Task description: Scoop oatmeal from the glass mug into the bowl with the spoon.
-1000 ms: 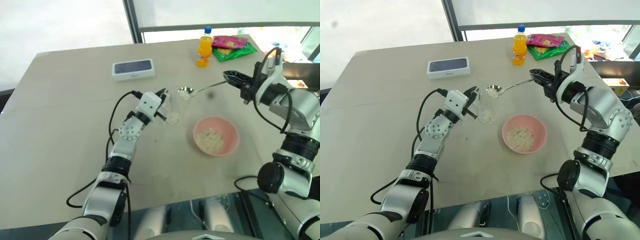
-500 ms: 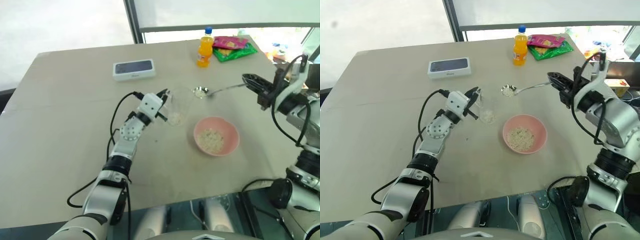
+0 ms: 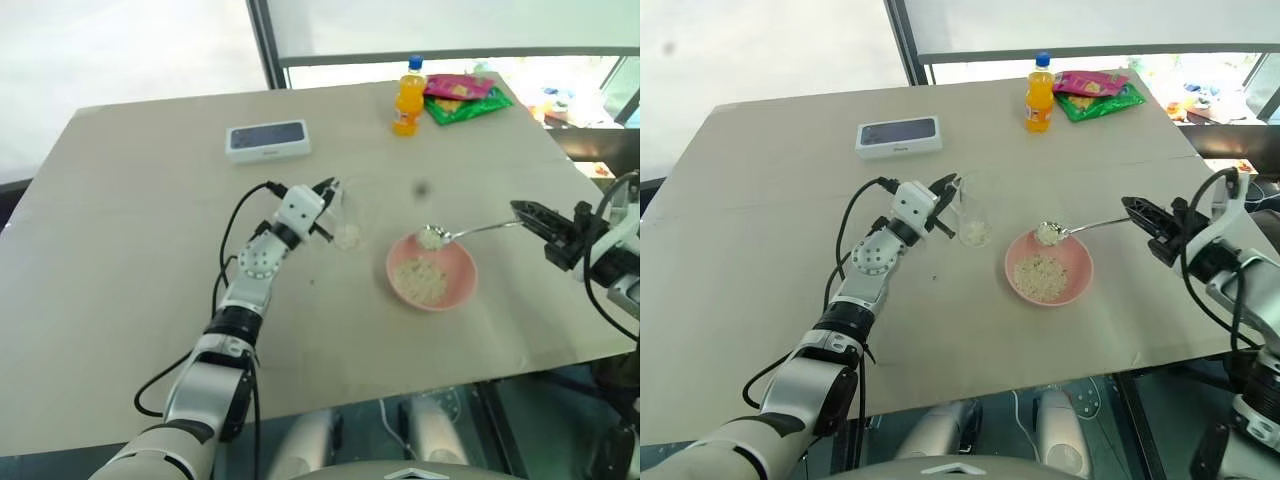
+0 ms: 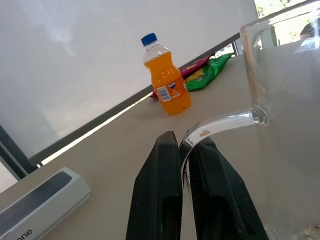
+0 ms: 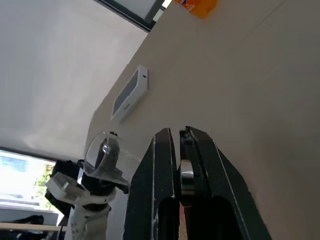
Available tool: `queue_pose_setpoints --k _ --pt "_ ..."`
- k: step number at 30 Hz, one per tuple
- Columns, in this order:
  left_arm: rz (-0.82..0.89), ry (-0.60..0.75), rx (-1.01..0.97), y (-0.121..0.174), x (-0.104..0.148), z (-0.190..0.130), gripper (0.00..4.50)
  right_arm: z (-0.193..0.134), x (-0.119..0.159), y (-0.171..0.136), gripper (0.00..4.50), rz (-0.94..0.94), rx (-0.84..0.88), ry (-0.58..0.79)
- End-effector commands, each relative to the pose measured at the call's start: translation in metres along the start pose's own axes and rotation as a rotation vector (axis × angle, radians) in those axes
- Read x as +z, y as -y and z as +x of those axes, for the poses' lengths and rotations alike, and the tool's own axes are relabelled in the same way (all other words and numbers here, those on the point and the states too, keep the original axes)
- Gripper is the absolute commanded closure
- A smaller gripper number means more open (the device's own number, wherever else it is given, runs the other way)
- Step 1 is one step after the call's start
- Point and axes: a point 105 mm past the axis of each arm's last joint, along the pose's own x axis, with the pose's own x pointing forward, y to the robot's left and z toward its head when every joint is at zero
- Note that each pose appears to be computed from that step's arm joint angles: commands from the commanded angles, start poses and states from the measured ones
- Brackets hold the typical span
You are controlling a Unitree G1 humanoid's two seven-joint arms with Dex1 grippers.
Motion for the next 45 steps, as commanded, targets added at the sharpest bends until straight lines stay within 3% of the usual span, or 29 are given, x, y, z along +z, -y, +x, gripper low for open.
queue_pose_setpoints --k 1,10,18,25,27,30,36,40,45 --pt "0.009 -0.003 -0.017 0.001 -0.002 -0.001 4.45 -0.005 0.004 -0.025 4.5 -0.137 0.067 -0.047" --pt "0.016 -0.007 -0.035 0.002 -0.004 -0.003 4.45 -0.005 -0.003 -0.059 4.5 -0.473 0.073 -0.218" --pt "-0.025 -0.042 -0.009 -0.002 -0.011 -0.005 4.45 0.007 -0.005 -0.076 4.5 -1.001 0.056 -0.283" --pt "-0.108 -0.065 -0.006 0.0 -0.014 -0.008 4.45 0.011 -0.005 -0.085 4.5 -1.281 0.113 -0.345" --pt "-0.124 -0.066 -0.005 0.001 -0.013 -0.008 4.45 0.013 -0.002 -0.086 4.5 -1.256 0.119 -0.338" --pt "-0.135 -0.059 0.003 0.001 -0.01 -0.008 4.45 0.02 0.016 -0.097 4.5 -1.067 0.151 -0.223" --pt "-0.152 -0.045 0.005 0.003 -0.005 -0.007 4.45 0.041 0.054 -0.146 4.5 -0.724 0.308 0.002" --pt "-0.158 -0.046 0.008 0.004 -0.003 -0.006 4.45 0.063 0.053 -0.164 4.5 -0.605 0.371 0.024" --pt "-0.147 -0.029 0.008 0.005 0.002 -0.004 4.45 0.092 0.029 -0.17 4.5 -0.567 0.395 -0.047"
